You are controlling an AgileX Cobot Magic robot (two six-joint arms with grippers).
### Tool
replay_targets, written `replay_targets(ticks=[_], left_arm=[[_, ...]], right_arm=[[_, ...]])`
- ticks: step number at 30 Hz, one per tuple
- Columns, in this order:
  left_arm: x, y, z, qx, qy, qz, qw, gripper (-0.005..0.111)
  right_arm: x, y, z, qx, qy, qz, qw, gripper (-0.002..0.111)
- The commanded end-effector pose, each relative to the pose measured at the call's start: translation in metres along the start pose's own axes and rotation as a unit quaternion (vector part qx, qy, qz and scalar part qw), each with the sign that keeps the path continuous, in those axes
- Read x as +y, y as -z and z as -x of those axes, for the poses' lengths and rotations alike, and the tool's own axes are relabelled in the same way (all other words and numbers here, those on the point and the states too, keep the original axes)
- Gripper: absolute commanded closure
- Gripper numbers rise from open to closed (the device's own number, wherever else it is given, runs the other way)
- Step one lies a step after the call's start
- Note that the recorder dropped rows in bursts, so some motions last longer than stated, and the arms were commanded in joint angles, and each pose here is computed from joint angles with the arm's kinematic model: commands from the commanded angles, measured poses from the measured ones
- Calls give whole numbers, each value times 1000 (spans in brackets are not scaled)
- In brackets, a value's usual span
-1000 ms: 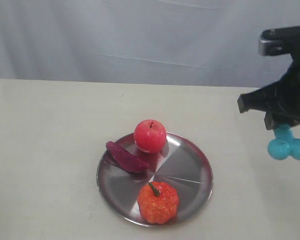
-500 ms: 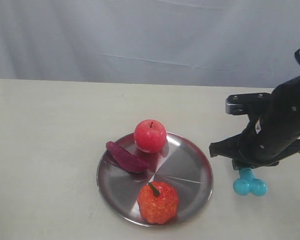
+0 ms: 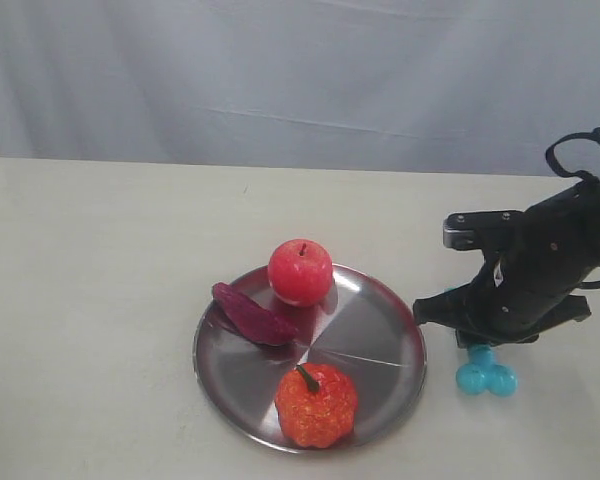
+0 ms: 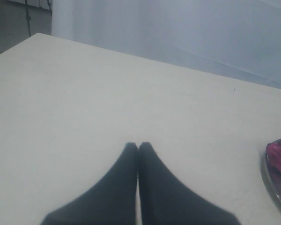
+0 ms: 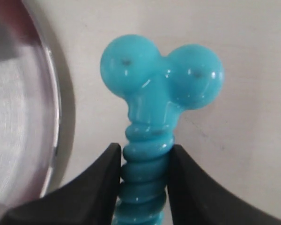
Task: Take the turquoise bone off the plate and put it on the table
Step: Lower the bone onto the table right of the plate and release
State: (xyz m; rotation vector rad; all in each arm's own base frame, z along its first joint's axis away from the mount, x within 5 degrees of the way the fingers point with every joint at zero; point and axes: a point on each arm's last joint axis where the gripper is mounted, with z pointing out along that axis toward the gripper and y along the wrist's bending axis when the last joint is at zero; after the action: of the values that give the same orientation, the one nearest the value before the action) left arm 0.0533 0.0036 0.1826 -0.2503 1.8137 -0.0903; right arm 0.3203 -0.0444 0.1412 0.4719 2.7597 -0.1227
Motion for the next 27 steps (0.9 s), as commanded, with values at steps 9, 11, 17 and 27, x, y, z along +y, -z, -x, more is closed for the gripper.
replay_targets(ticks=[9, 11, 17, 27], left_arm=[[0, 0, 0, -2, 0, -3, 1000, 107], [0, 0, 0, -2, 0, -3, 1000, 107], [0, 0, 0, -2, 0, -3, 1000, 107], [0, 0, 0, -2, 0, -3, 1000, 107]], right_arm=[[-3, -9, -4, 22, -9, -5, 1000, 109], [-2, -15, -4, 19, -8, -2, 1000, 109], [-1, -28, -8, 31, -6, -2, 1000, 109], [-1, -28, -8, 31, -10, -3, 999, 108]])
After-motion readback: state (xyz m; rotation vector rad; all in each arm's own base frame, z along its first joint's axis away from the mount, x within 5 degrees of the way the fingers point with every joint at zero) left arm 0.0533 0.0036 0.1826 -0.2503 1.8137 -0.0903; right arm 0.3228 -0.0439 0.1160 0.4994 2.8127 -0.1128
